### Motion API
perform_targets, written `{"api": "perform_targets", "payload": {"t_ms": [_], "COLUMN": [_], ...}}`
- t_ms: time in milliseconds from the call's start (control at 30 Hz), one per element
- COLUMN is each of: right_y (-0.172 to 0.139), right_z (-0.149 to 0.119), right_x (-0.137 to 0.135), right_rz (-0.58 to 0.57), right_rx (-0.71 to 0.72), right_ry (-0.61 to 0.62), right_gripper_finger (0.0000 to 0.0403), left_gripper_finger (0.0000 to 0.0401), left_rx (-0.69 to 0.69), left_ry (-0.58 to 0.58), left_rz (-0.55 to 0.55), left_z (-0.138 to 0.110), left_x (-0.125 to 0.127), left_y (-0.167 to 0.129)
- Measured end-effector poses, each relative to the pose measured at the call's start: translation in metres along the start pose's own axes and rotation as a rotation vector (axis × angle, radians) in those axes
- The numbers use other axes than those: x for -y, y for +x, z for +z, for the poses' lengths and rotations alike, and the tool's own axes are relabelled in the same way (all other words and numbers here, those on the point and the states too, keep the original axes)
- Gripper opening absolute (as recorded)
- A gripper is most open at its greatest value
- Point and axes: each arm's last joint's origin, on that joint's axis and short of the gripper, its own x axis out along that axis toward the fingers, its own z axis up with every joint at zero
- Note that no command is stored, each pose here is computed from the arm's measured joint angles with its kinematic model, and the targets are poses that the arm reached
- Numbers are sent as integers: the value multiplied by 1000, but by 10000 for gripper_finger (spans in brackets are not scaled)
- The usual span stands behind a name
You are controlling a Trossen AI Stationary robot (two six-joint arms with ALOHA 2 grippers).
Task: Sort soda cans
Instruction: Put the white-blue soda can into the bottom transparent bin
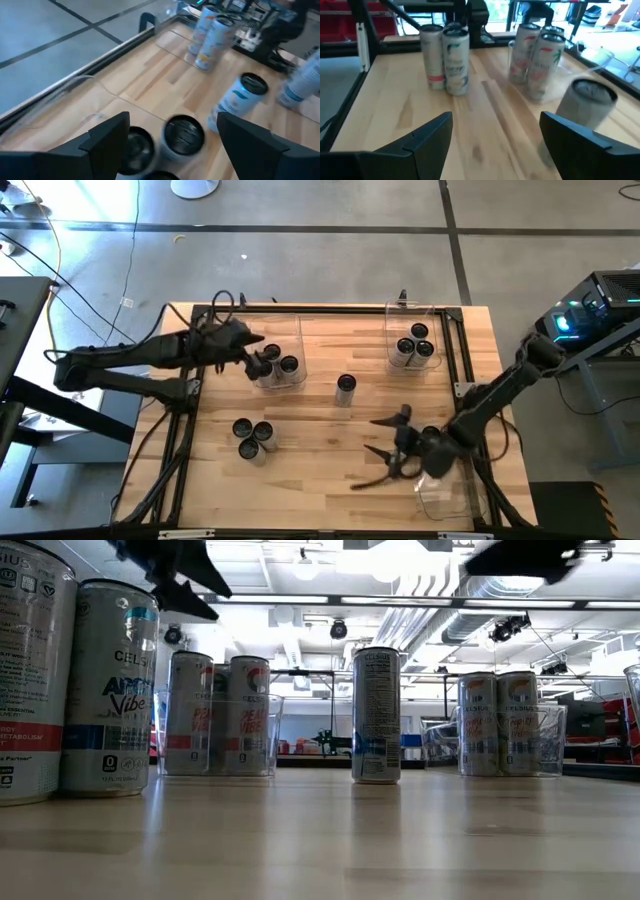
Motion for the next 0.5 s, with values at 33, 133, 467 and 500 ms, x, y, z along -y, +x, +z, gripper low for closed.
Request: {"api": "perform_targets", "payload": {"t_ms": [33,133,467,500], "right_y": [5,22,59,61], "right_z": [3,11,29,31], "right_x": [3,17,53,56], "right_rz": [-9,-66,-143,-154], "right_rx": [7,25,63,65], "right_ry": [2,36,122,122], "right_gripper_finger": [295,295,295,295], "left_gripper_finger": [296,296,296,296], "left_rx": [0,0,95,115], "left_ry": [0,-3,113,129], "left_rz": [-7,-27,-102,-109], "left_z": [-2,-7,-23,-23], "left_x": [4,18,80,86], "left_y": [-1,-3,17,21]}}
